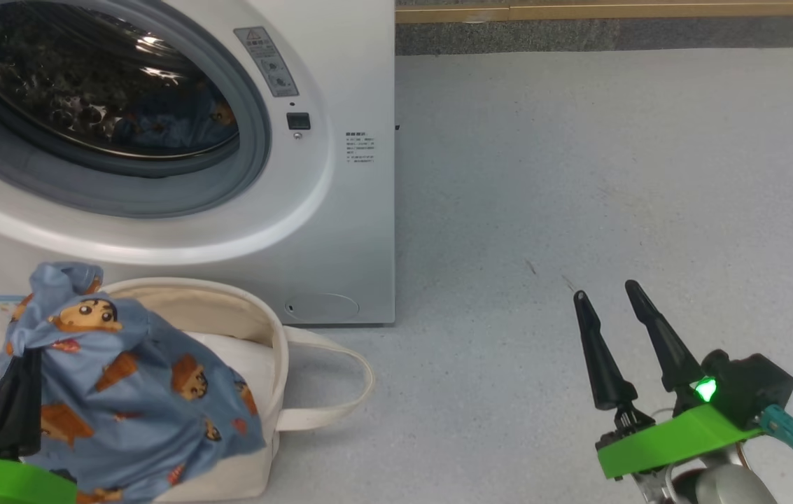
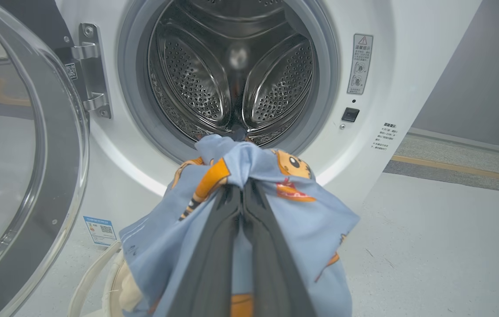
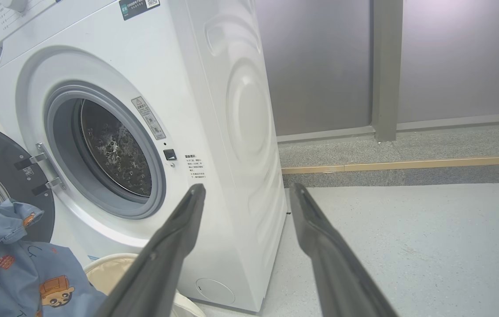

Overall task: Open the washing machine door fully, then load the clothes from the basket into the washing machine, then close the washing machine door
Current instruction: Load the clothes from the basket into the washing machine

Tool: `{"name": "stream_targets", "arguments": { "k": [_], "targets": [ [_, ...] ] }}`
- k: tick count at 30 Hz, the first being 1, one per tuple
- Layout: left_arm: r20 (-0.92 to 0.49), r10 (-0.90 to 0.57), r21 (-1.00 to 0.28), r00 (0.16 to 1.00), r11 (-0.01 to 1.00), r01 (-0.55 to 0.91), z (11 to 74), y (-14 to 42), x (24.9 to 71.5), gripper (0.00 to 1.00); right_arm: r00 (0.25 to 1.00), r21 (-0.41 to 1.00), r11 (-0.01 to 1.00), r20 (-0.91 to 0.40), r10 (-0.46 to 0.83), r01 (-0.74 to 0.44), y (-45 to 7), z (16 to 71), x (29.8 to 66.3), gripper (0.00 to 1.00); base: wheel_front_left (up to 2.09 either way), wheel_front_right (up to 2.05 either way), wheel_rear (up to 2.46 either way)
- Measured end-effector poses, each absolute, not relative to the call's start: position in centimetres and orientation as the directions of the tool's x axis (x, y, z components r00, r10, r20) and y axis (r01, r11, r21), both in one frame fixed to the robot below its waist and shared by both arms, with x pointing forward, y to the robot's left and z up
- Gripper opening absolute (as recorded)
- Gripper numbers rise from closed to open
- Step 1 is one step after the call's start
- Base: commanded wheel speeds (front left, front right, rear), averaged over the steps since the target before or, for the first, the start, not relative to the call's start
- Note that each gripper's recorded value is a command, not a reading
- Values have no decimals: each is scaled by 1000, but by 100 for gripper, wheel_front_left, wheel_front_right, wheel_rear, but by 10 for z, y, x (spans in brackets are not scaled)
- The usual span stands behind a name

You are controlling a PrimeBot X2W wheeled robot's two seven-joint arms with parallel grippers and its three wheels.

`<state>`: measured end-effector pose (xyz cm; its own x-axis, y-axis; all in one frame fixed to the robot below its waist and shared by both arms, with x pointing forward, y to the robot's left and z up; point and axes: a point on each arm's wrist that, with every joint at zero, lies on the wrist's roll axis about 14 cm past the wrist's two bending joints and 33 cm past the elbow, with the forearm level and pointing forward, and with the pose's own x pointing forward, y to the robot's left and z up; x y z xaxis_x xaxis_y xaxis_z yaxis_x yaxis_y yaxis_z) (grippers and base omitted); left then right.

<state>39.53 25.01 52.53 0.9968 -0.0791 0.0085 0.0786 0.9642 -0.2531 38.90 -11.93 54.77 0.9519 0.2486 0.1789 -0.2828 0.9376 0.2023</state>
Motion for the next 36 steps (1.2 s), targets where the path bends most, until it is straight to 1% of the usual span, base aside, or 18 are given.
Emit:
{"name": "stream_targets", "arguments": {
  "k": [6,10,13,14,18,23,28,33,36],
  "targets": [
    [10,-91,-255,996,963,90,524,249,408,0,955,209,937,163,248,-279,-120,542,391,100,0,0,0],
    [33,-102,-247,994,963,107,534,248,430,0,958,210,939,151,245,-273,-121,537,394,100,0,0,0],
    [42,-105,-203,994,973,111,538,252,449,0,959,211,939,141,244,-270,-120,533,398,100,0,0,0],
    [50,-117,-201,992,972,125,541,251,464,0,960,204,942,141,241,-267,-121,532,403,100,0,0,0],
    [75,-141,-197,987,968,153,548,246,499,0,962,191,948,147,229,-254,-124,532,414,100,0,0,0],
    [92,-164,-204,982,962,180,552,238,545,0,972,183,957,116,204,-223,-131,519,423,100,0,0,0],
    [90,-144,-245,986,956,162,546,239,588,0,980,167,968,89,175,-188,-141,506,430,100,0,0,0],
    [50,-134,-246,990,959,143,529,242,627,0,986,149,976,72,152,-161,-150,495,440,100,0,0,0],
    [42,-130,-289,991,947,136,523,239,651,0,989,135,980,35,144,-147,-153,480,443,100,0,0,0]
  ]
}}
